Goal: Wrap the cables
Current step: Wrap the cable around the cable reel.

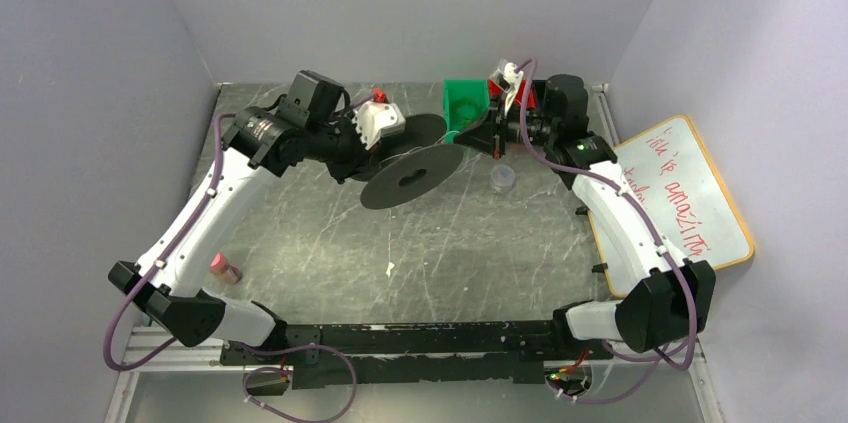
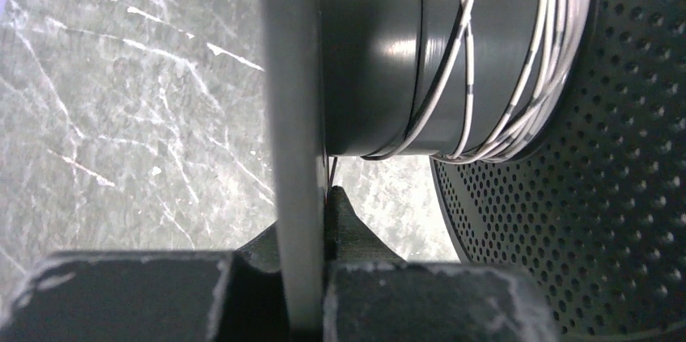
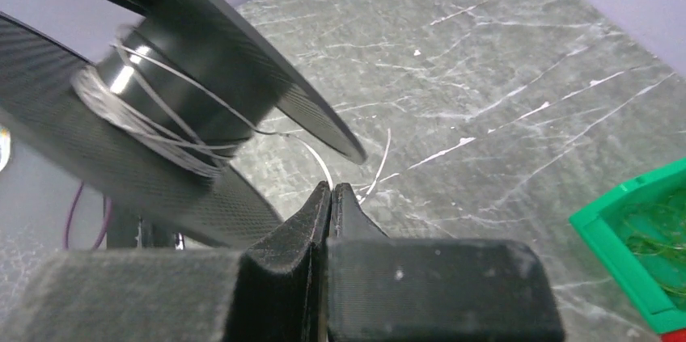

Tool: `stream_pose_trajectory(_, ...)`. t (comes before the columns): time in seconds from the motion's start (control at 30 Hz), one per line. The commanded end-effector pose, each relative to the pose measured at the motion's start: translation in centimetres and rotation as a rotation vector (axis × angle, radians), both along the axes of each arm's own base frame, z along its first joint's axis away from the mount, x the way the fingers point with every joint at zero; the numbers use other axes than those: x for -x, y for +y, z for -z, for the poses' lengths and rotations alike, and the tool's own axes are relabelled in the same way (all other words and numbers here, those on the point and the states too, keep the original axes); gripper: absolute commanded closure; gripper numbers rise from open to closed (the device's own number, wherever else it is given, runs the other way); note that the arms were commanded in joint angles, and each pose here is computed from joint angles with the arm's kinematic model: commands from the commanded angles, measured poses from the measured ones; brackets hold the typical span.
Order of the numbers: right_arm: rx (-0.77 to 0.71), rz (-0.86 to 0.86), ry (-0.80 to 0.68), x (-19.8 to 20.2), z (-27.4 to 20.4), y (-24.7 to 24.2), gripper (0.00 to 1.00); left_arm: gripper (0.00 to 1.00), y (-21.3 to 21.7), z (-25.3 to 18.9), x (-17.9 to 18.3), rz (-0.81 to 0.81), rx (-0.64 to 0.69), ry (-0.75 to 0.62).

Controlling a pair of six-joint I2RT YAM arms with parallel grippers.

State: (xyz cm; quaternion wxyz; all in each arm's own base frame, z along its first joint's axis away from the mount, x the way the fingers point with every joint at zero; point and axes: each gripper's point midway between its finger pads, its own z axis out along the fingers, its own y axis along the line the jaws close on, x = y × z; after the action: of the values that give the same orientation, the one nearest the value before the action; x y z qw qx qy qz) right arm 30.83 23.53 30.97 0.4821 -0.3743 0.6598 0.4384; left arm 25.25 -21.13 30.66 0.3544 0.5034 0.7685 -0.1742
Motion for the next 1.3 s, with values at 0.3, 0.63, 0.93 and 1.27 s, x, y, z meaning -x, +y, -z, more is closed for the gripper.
stream_pose_trajectory(0.3,0.125,-0.058,-0.028,1.7,-3.5,-0.3,1.00,0.98,-1.0,0.3,-1.9,-0.020,-0.011,-0.135)
stream_pose_trajectory(0.63,0.070,-0.103,-0.130,2.5,-5.8,0.1,1.00,0.98,-0.9,2.5,-3.2,-0.071,-0.108,-0.182)
stream_pose_trajectory(0.93,0.049,-0.090,-0.236,2.9,-5.4,0.2,1.00,0.98,-2.7,4.5,-1.3,-0.048,-0.009,-0.038)
stream_pose_trajectory(1.27,0.068,-0.052,-0.212,2.8,-2.1,0.4,1.00,0.98,-4.2,0.5,1.5,0.088,0.267,0.167)
